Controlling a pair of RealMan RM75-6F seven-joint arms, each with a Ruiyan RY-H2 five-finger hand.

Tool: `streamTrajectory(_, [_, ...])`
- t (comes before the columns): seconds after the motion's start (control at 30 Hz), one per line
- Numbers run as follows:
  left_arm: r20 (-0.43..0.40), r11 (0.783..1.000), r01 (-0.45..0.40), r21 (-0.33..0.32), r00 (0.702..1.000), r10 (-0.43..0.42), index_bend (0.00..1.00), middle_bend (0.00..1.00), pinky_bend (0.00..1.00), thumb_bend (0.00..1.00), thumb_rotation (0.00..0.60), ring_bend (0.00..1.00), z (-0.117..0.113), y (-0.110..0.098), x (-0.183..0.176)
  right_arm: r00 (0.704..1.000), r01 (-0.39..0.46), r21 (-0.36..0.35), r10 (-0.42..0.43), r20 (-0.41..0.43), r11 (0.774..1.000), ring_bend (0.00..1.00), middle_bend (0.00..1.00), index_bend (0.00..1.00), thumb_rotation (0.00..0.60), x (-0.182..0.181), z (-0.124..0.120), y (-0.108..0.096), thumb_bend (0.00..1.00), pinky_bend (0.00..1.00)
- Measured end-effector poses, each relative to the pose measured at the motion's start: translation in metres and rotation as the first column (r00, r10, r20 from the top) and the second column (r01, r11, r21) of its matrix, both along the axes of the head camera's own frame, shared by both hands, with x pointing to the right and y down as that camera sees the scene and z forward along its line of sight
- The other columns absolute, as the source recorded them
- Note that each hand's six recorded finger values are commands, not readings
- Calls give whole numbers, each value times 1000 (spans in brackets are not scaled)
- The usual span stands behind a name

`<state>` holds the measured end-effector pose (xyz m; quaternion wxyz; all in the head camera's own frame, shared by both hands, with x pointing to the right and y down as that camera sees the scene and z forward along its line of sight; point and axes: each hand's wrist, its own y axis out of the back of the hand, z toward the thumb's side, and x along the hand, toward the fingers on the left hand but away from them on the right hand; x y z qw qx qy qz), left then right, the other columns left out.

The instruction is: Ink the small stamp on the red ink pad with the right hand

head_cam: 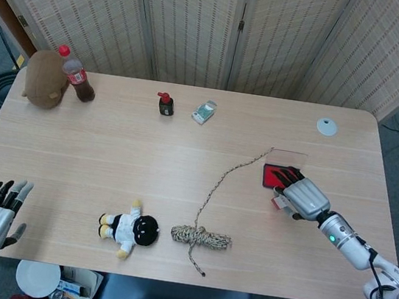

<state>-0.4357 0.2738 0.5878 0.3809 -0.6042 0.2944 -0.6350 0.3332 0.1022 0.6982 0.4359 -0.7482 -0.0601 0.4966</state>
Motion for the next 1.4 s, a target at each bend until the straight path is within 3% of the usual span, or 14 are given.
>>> streamTrajectory(0.73, [-5,1000,-1,-14,1000,1,0,0,58,337,600,0,4,-1,0,992,-105,10,105,-62,994,80,56,524,600,28,0,-14,410,0])
streamTrajectory(0.9, [-9,1000,3,-16,1000,-3,0,0,58,337,600,0,4,-2,-1,990,-122,-1,121,-69,993,90,157,524,600,27,12,-16,409,0])
streamTrajectory(1.4, [-21,999,26,-22,999,-26,0,0,58,337,600,0,4,-6,-7,985,-167,-18,166,-35,986,127,210,524,600,16,23,-29,409,0])
